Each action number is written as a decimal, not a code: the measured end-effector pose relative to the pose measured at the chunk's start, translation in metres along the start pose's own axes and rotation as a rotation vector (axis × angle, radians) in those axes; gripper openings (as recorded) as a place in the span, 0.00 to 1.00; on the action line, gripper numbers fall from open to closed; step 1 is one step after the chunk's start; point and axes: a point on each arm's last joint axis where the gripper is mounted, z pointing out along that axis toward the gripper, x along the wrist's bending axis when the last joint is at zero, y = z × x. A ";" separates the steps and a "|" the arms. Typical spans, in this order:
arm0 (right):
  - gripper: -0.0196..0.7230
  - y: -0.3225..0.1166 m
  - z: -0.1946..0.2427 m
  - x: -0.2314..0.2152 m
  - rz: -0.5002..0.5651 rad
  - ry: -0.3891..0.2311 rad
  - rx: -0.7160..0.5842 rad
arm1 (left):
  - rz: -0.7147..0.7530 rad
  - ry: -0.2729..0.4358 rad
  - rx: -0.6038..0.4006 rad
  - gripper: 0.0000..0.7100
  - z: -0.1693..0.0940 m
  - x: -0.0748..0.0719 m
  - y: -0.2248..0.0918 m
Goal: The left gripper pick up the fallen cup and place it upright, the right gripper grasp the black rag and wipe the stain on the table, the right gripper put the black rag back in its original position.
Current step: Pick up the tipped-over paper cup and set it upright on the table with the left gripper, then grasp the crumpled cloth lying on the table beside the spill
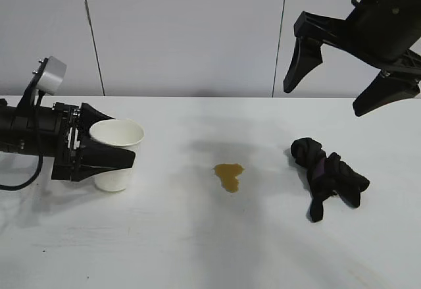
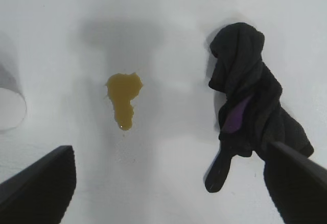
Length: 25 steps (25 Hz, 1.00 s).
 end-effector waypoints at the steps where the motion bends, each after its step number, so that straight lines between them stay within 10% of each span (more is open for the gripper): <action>1: 0.96 0.000 0.000 0.000 0.000 0.000 0.000 | -0.009 0.000 0.000 0.94 0.000 0.000 0.000; 9: 0.96 0.000 0.000 0.000 0.000 0.000 0.000 | -0.168 0.040 -0.032 0.98 -0.013 0.005 0.041; 20: 0.96 0.000 0.000 0.000 -0.006 0.000 0.000 | -0.539 0.434 0.157 0.98 -0.078 0.000 0.141; 25: 0.96 0.000 0.000 0.000 -0.021 0.000 0.000 | -0.702 0.447 0.212 0.98 -0.080 -0.005 0.145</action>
